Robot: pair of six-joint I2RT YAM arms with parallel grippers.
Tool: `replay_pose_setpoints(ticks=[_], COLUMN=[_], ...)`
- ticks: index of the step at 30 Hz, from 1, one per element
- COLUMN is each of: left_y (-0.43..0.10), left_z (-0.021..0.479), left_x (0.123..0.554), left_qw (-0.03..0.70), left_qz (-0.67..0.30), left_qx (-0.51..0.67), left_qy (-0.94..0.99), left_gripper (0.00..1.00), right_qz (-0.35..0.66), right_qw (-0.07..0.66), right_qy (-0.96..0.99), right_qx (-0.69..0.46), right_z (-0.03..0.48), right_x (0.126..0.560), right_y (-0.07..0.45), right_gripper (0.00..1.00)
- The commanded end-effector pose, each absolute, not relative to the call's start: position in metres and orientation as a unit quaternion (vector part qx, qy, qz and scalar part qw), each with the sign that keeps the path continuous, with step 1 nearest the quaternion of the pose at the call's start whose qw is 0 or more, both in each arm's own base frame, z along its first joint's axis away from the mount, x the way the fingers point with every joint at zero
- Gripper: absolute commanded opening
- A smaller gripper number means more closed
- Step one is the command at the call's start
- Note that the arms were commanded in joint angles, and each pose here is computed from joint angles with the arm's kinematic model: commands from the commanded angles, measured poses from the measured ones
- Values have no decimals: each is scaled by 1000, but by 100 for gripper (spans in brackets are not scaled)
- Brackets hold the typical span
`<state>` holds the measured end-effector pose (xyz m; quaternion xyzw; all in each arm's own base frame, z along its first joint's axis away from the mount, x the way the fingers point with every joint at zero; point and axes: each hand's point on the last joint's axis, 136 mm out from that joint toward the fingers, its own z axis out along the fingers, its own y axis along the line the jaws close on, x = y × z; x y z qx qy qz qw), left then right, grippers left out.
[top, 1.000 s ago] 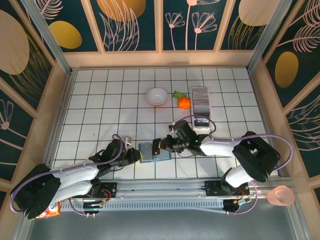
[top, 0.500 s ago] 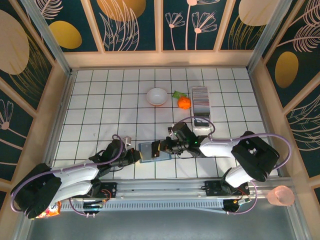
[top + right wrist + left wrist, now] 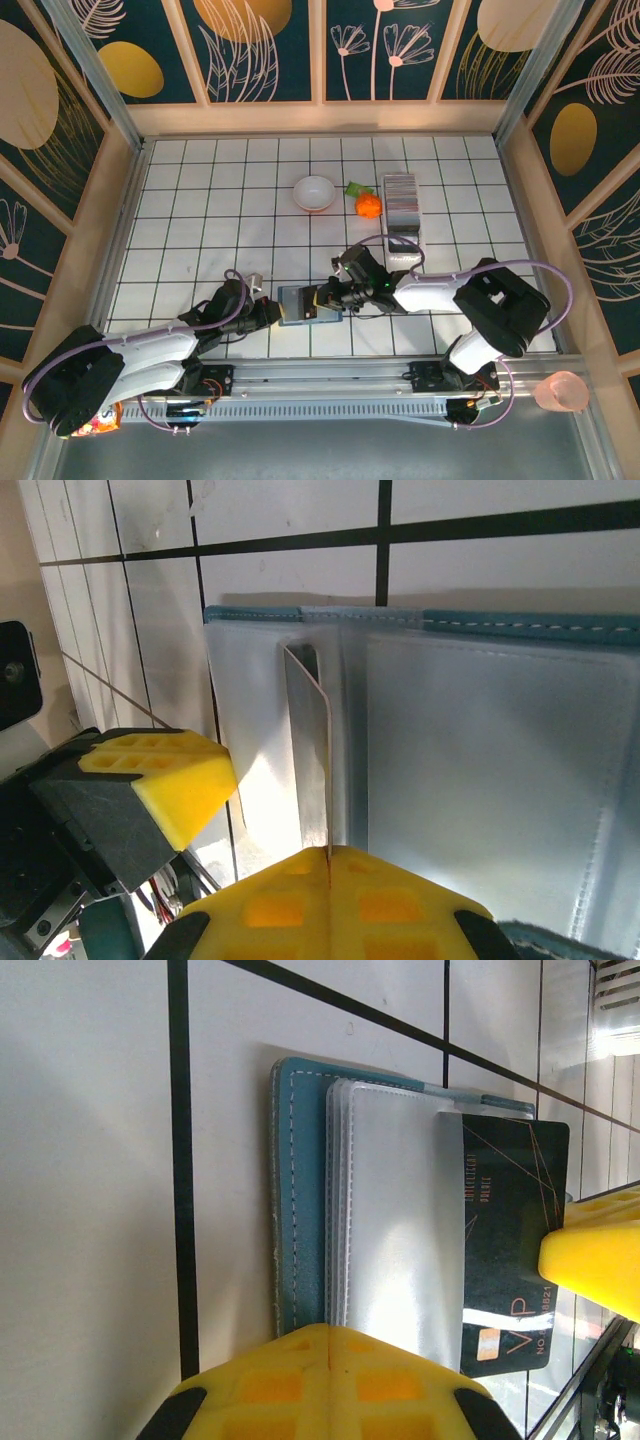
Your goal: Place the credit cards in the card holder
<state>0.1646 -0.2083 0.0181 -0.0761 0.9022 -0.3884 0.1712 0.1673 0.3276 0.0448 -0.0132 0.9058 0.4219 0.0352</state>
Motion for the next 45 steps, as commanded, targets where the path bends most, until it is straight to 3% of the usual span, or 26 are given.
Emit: replay_pose_setpoints(ticks=[1,21,26,34,45], left_y=[-206,-205,-204,-203,-204], left_z=[12,12,13,16,19], left_x=[162,160,160,160,160], left_qw=[167,167,168,173,177], left_qz=[-383,-386,-386,-388,-392], left_qx=[-79,-79,-79,-77,-75], left_qy=[905,904,904,902,899], left_gripper=[1,1,1,2,6], right_qz=[428,350,327,254,190], right_qw=[23,32,55,125,133], right_qy=[903,932,940,958,973], right_qx=[-30,-85,-78,-43,-11], right_z=[46,40,46,61,38], right_x=[164,170,176,187,172], right_y=[340,372,366,334,304], right_gripper=[0,0,10,47,51])
